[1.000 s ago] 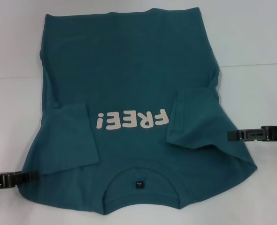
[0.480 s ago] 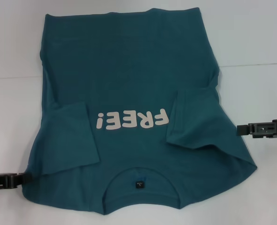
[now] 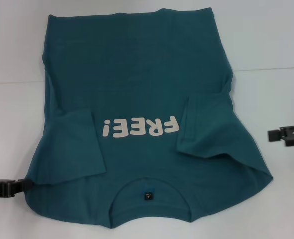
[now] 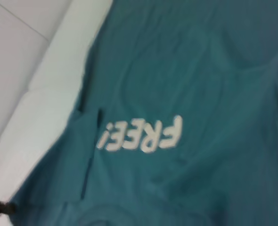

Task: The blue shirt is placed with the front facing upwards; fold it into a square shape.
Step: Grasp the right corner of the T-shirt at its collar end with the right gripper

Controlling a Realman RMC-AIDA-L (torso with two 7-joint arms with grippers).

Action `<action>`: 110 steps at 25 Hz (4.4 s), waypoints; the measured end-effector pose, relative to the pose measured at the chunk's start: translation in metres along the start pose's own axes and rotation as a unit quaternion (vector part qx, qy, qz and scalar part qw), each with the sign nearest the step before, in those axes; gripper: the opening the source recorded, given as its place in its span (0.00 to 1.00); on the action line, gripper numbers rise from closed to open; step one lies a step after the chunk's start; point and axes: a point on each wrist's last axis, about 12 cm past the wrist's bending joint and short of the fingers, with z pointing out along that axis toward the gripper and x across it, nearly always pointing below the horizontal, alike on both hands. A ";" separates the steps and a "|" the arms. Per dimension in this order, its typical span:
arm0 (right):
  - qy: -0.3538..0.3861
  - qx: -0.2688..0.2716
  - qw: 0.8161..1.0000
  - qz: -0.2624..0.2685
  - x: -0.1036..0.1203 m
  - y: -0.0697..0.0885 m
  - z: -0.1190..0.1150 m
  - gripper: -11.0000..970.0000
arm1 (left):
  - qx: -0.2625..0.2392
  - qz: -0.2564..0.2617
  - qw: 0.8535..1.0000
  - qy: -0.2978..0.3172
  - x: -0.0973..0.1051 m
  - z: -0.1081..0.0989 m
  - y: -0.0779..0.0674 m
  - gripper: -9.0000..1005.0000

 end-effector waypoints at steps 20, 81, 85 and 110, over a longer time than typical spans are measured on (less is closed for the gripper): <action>0.097 0.093 0.991 0.002 0.001 -0.005 0.030 0.96 | 0.006 0.019 1.000 0.003 -0.007 -0.004 -0.003 0.05; 0.057 0.028 0.997 0.033 0.012 -0.003 0.062 0.96 | 0.006 0.026 1.000 -0.002 -0.013 -0.005 -0.003 0.05; 0.051 0.029 0.997 0.041 0.014 -0.007 0.057 0.96 | 0.006 0.026 1.000 -0.001 -0.013 -0.004 -0.003 0.05; 0.072 0.033 0.996 0.039 0.020 -0.005 0.067 0.96 | 0.009 0.027 1.000 0.001 -0.011 -0.005 -0.003 0.05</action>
